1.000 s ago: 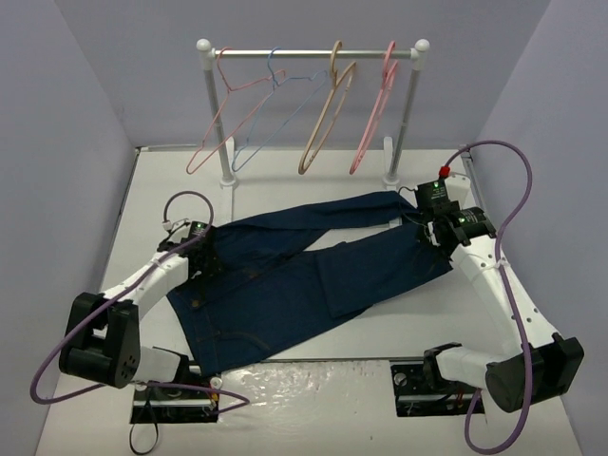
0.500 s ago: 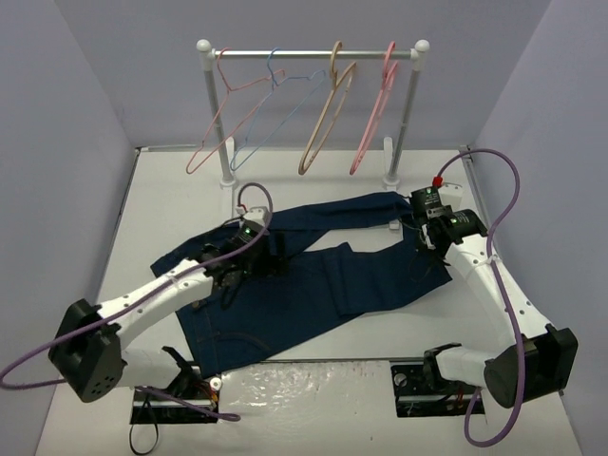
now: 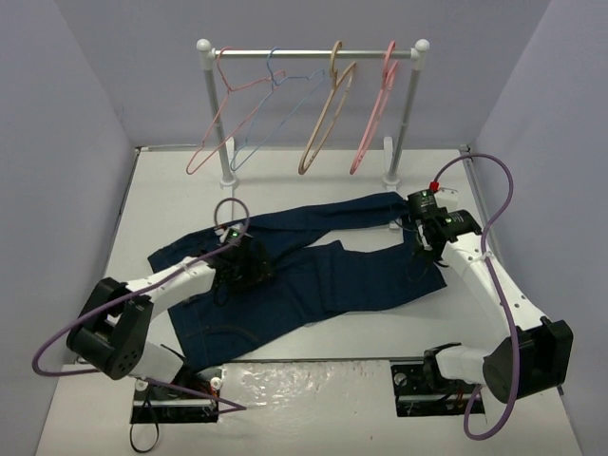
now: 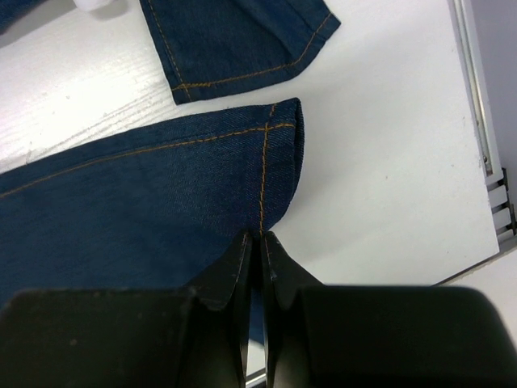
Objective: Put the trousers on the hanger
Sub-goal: Flatten out the trousers at the center of the board.
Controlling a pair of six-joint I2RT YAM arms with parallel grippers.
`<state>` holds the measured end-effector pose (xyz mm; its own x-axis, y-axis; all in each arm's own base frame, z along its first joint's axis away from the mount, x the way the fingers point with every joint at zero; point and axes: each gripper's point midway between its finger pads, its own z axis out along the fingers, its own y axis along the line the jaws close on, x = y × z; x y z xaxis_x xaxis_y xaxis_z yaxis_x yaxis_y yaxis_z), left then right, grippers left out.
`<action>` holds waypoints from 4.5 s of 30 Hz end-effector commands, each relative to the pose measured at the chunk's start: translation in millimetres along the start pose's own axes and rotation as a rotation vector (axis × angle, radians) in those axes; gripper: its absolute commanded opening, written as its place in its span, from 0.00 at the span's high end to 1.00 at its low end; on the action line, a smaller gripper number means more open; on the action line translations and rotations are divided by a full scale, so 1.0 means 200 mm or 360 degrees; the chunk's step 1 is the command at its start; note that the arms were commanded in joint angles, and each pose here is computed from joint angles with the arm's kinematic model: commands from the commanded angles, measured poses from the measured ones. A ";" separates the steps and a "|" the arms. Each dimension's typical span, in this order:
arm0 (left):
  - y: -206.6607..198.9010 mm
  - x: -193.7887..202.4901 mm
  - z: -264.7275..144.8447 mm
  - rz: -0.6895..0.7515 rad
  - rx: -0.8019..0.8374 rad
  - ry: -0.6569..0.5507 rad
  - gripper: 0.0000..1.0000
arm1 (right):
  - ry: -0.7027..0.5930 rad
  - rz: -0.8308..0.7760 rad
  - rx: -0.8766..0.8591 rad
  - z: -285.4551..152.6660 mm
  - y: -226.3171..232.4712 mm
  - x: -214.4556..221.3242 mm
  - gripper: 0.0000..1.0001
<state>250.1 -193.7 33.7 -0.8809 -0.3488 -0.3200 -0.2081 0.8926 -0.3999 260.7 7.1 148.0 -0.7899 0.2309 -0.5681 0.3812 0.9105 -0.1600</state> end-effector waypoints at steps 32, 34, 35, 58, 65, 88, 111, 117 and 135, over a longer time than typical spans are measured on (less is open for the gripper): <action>0.03 -0.20 -0.30 0.0435 0.0008 -0.0412 0.17 | -0.0001 0.0179 -0.0339 0.29 0.39 -0.05 0.62; 0.08 -0.17 -0.25 0.0422 -0.0041 -0.0390 0.17 | 0.0033 0.0196 -0.0354 0.34 0.41 0.00 0.61; 0.11 -0.15 -0.23 0.0423 -0.0068 -0.0382 0.17 | 0.0058 0.0204 -0.0349 0.37 0.42 0.05 0.60; 0.66 -0.25 -0.44 -0.0066 -0.0645 -0.0452 0.18 | 0.0634 0.0107 -0.0405 0.24 0.44 0.94 0.52; 0.52 -0.38 -0.55 0.0168 -0.0488 -0.0530 0.18 | 0.0488 0.0026 -0.0425 0.11 0.44 0.80 0.50; 0.35 -0.49 -0.67 0.0706 -0.0227 -0.0688 0.18 | 0.0200 0.0007 -0.0091 0.57 0.31 0.08 0.47; 0.37 -0.49 -0.66 0.0712 -0.0263 -0.0677 0.18 | -0.0065 -0.0030 0.0028 0.13 0.03 -0.40 1.00; 0.37 -0.50 -0.67 0.0713 -0.0266 -0.0678 0.18 | -0.0193 -0.0022 -0.0009 -0.07 -0.06 -0.59 1.00; 0.35 -0.49 -0.66 0.0725 -0.0238 -0.0668 0.18 | -0.0449 0.0101 -0.0169 -0.31 -0.25 -1.00 1.00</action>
<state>250.7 -55.8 130.6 -0.7134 0.0187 -0.7005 0.0498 0.9985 -0.0240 356.4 -56.1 278.2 -0.6764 0.2025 -0.7082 0.3726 0.9235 -0.0917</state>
